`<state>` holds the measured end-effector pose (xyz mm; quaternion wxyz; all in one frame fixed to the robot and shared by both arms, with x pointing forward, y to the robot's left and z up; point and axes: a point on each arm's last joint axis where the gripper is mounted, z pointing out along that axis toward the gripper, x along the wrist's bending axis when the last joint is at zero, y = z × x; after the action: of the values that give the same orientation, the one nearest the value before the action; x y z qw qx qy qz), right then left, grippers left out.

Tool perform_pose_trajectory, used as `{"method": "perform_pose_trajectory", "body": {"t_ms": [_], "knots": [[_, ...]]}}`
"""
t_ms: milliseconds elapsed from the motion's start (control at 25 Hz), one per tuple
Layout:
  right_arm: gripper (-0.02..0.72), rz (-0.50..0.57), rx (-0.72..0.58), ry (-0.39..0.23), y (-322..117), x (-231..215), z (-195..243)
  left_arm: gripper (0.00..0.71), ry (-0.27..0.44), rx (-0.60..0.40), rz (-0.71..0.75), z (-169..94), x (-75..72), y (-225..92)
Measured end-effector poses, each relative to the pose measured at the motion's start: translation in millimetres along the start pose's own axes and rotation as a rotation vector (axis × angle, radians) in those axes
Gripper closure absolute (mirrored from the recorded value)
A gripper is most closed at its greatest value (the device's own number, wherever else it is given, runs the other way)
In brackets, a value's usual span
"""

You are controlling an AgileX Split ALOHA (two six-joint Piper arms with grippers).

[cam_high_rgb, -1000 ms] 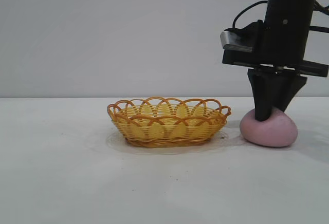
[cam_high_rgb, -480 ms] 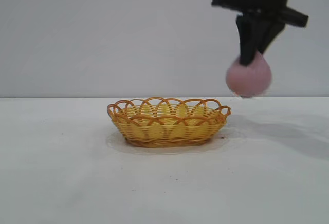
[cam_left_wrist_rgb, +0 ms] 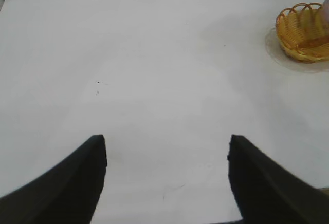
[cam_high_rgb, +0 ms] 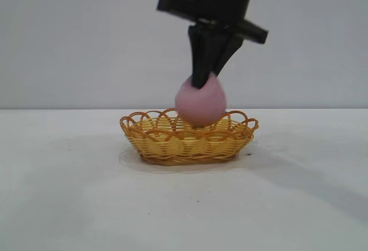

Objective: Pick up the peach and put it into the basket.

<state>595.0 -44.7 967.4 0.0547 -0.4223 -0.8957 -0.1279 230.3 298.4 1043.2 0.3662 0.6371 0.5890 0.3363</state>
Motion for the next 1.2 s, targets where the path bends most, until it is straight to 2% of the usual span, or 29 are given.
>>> {"method": "perform_pose_trajectory", "body": {"t_ms": [40,80,360,440,600,640,760,1200], "knots": [[0.645,0.001,0.002,0.001,1,0,5,0.263,0.000,0.000,0.000,0,0.0,0],[0.645,0.003,-0.001,0.001,1,0,8,0.263,0.000,0.000,0.000,0,0.0,0],[0.294,0.022,-0.027,-0.004,5,-2,14,0.263,0.000,0.000,0.000,0,0.0,0],[0.233,0.030,-0.032,-0.005,5,-3,13,0.263,0.000,0.000,0.000,0,0.0,0],[0.243,0.032,-0.049,-0.044,7,-11,-2,0.263,0.000,0.000,0.000,0,0.0,0],[0.202,0.038,-0.049,-0.059,7,-16,-7,0.263,0.000,0.000,0.000,0,0.0,0],[0.218,0.081,-0.053,-0.110,6,-36,-29,0.263,0.000,0.000,0.000,0,0.0,0],[0.218,0.365,-0.003,-0.311,-30,-147,-66,0.263,0.000,0.000,0.000,0,0.0,0]]}}
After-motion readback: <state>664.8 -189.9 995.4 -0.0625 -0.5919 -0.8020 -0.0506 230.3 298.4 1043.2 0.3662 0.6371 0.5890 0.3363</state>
